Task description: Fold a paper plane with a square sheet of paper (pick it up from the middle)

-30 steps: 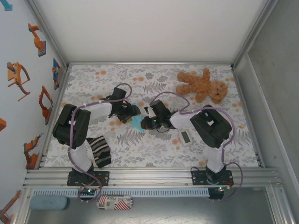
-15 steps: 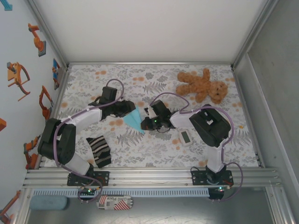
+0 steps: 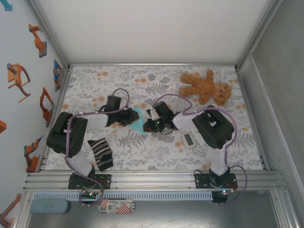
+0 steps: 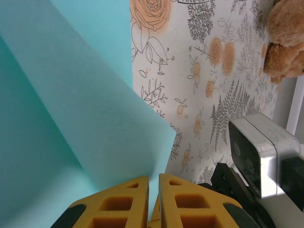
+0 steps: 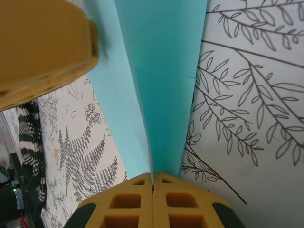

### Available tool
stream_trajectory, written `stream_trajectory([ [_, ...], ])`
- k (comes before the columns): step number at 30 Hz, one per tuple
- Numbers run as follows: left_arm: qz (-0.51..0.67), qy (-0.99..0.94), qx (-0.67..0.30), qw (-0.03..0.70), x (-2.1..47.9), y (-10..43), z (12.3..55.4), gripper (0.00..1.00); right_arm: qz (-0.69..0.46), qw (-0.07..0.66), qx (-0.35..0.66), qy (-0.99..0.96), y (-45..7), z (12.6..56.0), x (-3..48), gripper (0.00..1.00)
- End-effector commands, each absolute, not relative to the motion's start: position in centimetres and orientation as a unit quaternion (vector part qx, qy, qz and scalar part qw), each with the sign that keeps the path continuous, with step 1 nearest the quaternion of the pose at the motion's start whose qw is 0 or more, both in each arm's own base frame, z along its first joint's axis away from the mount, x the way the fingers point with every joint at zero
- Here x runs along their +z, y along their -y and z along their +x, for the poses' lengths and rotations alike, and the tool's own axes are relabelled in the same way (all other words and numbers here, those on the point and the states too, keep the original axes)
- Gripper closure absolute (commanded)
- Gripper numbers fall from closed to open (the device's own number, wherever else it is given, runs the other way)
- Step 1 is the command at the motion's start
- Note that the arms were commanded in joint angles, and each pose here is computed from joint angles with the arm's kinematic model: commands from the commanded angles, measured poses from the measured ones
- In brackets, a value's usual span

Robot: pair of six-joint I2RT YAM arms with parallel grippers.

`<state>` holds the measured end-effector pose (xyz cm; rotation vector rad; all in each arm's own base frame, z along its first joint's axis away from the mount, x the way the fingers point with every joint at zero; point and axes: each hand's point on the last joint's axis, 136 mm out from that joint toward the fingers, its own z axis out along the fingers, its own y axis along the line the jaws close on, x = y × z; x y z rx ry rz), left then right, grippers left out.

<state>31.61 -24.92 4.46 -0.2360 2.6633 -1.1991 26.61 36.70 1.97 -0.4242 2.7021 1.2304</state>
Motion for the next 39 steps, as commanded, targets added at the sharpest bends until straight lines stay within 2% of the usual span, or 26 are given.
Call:
stream_trajectory([
  [1,-0.083,-0.899,-0.418,0.1,4.1,25.1,31.8,0.88,-0.134,0.042,0.393,-0.909,-36.2,25.8,0.3,0.95],
  [7,-0.094,-0.902,-0.411,0.098,3.5,24.6,32.0,0.89,-0.134,0.042,0.391,-0.91,-36.0,25.8,0.2,0.91],
  [39,-0.094,-0.905,-0.407,0.08,2.6,25.0,32.7,0.88,-0.13,0.031,0.378,-0.916,-35.4,25.5,-0.5,0.88],
])
